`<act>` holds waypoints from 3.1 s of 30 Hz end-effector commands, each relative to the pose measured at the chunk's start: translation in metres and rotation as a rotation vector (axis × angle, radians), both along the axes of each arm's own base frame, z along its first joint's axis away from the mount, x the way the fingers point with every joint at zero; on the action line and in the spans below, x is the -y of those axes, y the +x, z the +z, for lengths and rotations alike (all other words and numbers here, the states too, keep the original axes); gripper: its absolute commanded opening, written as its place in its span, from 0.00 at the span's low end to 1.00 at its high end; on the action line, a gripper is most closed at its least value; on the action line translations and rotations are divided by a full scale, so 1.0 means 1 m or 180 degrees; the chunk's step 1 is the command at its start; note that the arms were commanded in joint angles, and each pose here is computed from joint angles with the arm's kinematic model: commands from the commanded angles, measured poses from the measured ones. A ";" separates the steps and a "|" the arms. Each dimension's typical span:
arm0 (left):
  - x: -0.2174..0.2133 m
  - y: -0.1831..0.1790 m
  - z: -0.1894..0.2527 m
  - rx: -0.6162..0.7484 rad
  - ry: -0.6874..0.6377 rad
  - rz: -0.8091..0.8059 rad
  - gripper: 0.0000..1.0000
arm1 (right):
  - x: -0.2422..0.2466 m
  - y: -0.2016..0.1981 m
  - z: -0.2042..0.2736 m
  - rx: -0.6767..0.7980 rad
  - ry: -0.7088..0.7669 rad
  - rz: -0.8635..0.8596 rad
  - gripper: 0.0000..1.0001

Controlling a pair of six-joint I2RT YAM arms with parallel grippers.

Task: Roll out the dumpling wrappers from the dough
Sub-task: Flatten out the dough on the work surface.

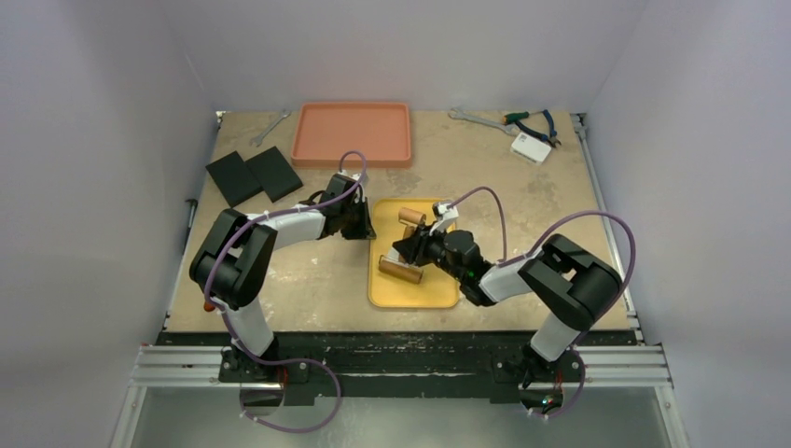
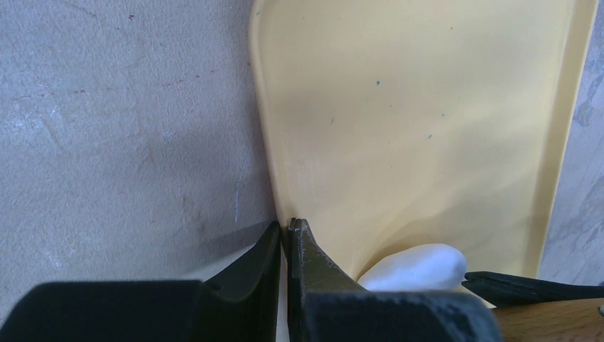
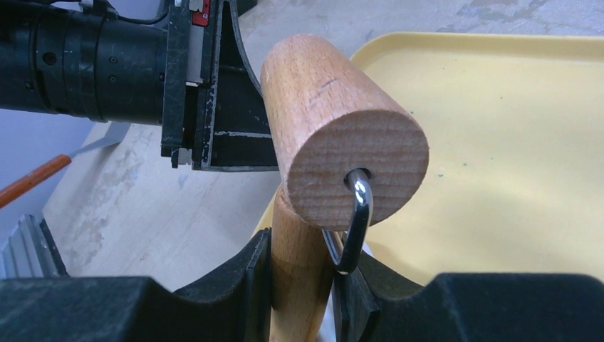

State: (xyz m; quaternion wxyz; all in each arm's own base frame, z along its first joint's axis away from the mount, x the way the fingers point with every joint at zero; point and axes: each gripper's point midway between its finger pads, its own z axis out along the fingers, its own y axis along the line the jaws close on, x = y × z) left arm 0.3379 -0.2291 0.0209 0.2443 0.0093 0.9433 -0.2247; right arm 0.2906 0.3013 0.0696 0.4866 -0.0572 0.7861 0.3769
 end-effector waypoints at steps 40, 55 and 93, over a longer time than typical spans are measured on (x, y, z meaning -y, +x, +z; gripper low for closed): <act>-0.009 -0.006 0.008 0.0012 0.0041 -0.0054 0.00 | 0.034 0.001 -0.059 -0.0318 -0.0757 -0.0038 0.00; -0.009 -0.006 0.006 0.0000 0.0042 -0.0053 0.00 | 0.050 -0.013 -0.083 -0.0447 -0.0869 -0.0129 0.00; -0.010 -0.006 0.005 -0.0001 0.0047 -0.0053 0.00 | 0.052 -0.027 -0.093 -0.0385 -0.1112 -0.0082 0.00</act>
